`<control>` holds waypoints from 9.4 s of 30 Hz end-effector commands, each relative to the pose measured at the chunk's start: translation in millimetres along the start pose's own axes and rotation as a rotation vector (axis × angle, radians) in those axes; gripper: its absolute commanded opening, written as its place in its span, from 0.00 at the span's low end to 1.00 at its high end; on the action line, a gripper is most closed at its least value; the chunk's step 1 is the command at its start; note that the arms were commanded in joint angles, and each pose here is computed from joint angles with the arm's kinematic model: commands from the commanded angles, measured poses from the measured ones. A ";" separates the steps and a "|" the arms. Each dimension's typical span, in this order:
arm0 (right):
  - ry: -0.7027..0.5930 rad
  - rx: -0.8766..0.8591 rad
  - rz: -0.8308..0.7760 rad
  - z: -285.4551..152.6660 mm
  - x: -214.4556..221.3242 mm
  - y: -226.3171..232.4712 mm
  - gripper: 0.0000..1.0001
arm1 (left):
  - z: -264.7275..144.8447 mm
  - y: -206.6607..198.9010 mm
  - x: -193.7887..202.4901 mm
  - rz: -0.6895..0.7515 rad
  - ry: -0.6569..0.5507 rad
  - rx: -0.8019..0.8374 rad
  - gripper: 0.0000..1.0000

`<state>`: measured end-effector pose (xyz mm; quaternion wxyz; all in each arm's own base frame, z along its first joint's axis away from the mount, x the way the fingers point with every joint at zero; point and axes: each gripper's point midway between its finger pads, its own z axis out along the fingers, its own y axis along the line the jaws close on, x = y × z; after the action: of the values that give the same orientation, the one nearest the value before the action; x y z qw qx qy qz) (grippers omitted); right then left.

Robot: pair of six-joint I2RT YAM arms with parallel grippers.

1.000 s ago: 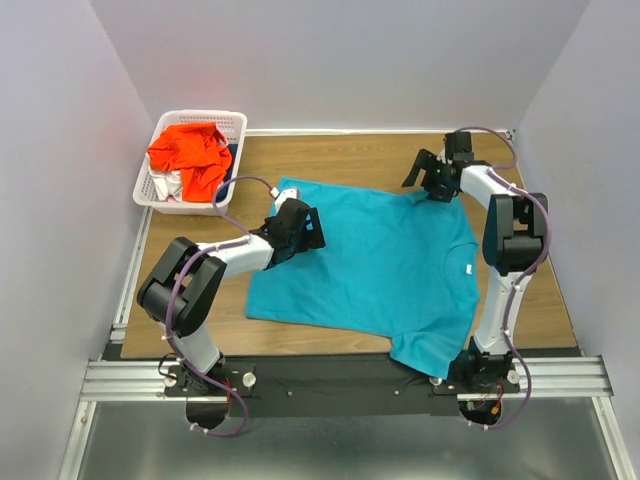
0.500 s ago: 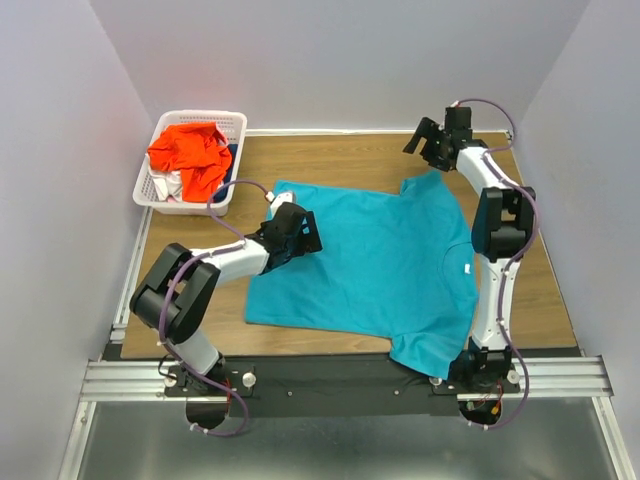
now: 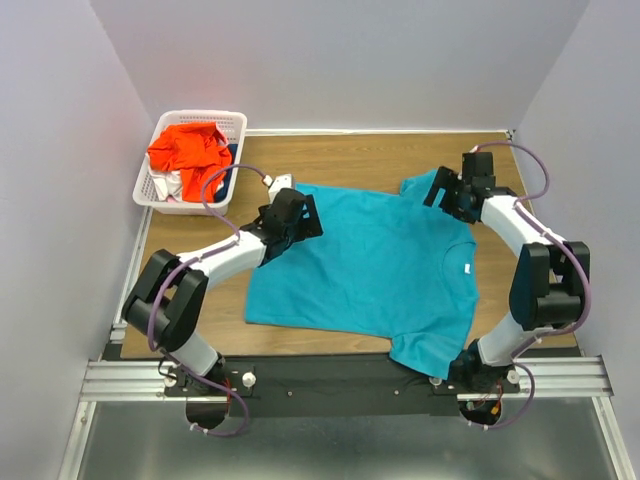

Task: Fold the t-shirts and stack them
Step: Flatten the tshirt out, then fold the tshirt

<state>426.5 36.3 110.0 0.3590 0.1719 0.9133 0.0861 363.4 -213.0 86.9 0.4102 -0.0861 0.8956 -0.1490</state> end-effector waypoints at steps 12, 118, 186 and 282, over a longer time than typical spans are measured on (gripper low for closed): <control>0.167 0.167 -0.047 53.5 48.9 -39.3 1.00 | 59.1 41.5 -17.9 0.037 0.083 -0.163 0.98; 0.191 0.102 -0.067 -110.9 174.8 -8.5 0.97 | -72.4 142.4 69.3 -0.260 0.070 -0.357 0.00; 0.069 0.297 -0.345 -103.1 120.2 47.5 0.01 | -64.9 112.0 -9.2 -0.296 -0.050 -0.294 0.00; 0.025 0.117 -0.395 133.7 -17.6 98.8 1.00 | 12.5 72.8 -49.0 -0.159 -0.001 -0.290 0.98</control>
<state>528.8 143.5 37.0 0.3187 -0.0151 0.9474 -0.0243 397.9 -139.4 77.2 0.3668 -0.2118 0.9040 -0.0586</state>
